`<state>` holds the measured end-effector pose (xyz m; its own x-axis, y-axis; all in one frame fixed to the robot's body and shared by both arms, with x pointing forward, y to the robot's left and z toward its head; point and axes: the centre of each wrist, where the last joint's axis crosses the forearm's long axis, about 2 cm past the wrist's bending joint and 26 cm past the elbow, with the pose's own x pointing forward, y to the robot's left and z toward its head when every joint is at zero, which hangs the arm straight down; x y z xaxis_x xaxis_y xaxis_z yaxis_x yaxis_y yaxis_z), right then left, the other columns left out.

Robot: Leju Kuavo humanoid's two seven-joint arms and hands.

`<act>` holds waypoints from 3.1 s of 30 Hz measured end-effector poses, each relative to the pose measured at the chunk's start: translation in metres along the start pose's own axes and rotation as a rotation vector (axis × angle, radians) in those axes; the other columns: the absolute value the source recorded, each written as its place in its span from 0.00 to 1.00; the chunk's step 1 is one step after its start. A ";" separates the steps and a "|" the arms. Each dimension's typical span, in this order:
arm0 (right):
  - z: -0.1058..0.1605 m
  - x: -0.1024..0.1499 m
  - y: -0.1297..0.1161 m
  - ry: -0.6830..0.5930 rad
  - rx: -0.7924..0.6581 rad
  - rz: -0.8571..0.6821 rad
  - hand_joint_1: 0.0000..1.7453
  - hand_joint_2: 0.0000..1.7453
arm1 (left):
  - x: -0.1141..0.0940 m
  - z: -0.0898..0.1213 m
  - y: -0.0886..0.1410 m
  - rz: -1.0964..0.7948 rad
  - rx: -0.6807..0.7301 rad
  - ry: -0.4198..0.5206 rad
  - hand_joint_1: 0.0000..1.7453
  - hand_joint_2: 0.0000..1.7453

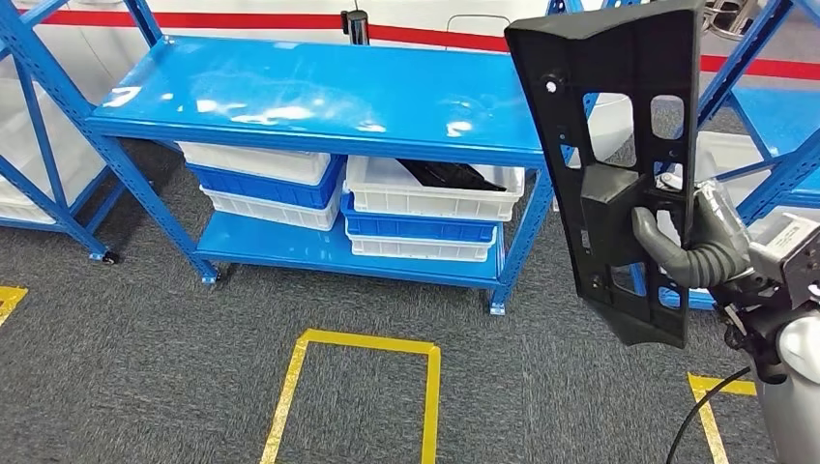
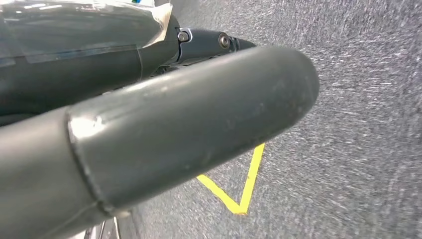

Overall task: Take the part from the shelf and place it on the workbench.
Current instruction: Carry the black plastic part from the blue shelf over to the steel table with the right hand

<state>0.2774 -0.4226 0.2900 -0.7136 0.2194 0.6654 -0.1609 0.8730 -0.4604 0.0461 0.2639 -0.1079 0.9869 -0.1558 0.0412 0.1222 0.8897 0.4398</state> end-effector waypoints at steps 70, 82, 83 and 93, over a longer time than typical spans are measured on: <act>-0.020 -0.002 -0.041 0.059 0.017 0.035 1.00 1.00 | 0.003 0.015 -0.026 0.122 -0.023 0.045 0.00 0.00; 0.018 0.007 -0.043 0.128 0.009 0.054 1.00 1.00 | 0.000 0.008 -0.015 0.109 -0.064 -0.026 0.00 0.00; 0.020 0.008 -0.043 0.127 0.008 0.057 1.00 1.00 | 0.000 0.007 -0.014 0.105 -0.063 -0.028 0.00 0.00; 0.026 0.014 -0.041 0.121 0.011 0.064 1.00 1.00 | -0.003 0.005 -0.010 0.082 -0.057 -0.031 0.00 0.00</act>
<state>0.2562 -0.4662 0.3029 -0.6355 0.3259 0.6999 -0.1259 0.8507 -0.5104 0.0415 0.2535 -0.1081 0.9902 -0.0940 0.1033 0.0478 0.9228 0.3822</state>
